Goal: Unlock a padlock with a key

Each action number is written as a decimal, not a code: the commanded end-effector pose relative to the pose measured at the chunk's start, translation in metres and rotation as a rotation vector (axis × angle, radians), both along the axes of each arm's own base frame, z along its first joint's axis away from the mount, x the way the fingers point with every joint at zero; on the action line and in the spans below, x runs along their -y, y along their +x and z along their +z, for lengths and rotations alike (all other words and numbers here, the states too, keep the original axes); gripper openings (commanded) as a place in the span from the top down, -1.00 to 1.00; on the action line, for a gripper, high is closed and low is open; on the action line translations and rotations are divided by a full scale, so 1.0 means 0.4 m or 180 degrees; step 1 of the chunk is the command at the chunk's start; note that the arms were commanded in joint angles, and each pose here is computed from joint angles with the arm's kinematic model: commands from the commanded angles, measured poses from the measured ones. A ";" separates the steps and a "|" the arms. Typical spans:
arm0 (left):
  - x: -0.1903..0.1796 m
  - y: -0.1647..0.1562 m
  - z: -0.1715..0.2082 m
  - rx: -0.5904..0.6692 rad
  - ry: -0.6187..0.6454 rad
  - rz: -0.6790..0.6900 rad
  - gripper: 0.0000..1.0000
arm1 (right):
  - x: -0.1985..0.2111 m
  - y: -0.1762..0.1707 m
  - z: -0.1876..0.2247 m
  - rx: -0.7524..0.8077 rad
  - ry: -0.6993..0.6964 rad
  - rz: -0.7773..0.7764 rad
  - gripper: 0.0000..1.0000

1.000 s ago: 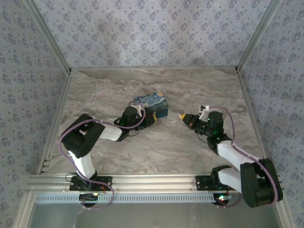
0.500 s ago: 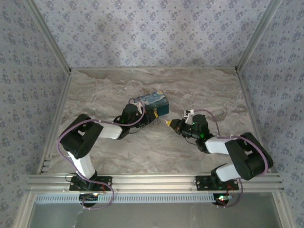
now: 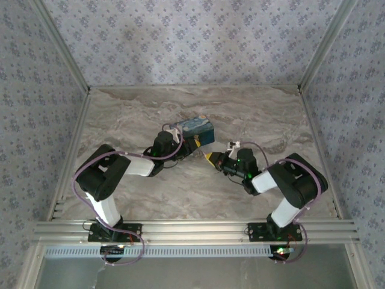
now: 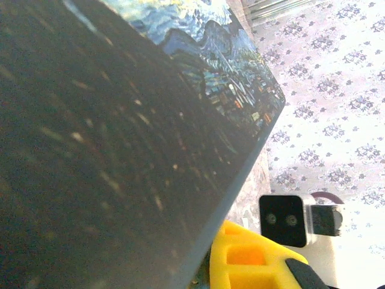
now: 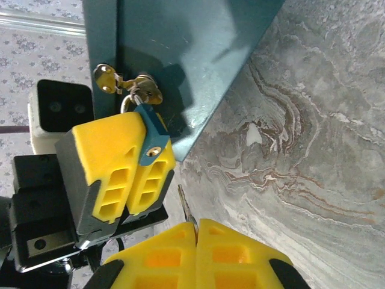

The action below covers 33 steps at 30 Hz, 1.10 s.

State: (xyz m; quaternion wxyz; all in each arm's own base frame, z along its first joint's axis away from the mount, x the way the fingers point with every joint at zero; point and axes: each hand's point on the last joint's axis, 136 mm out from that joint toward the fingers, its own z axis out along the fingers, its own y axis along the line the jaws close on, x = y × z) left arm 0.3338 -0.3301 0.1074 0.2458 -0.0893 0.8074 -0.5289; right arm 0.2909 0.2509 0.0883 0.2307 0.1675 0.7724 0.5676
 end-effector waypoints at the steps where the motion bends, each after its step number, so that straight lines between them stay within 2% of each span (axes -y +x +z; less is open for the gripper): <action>1: 0.006 0.005 0.041 0.0146 -0.0176 -0.0041 0.83 | -0.014 0.016 0.035 0.0130 0.0178 -0.0058 1.00; 7: 0.007 0.004 0.040 0.0147 -0.0176 -0.0041 0.82 | -0.024 0.028 0.033 0.0116 0.0371 -0.0094 1.00; 33: 0.002 -0.001 0.032 0.0160 -0.0204 -0.0025 0.81 | -0.049 0.048 0.058 0.0166 0.0458 -0.0076 1.00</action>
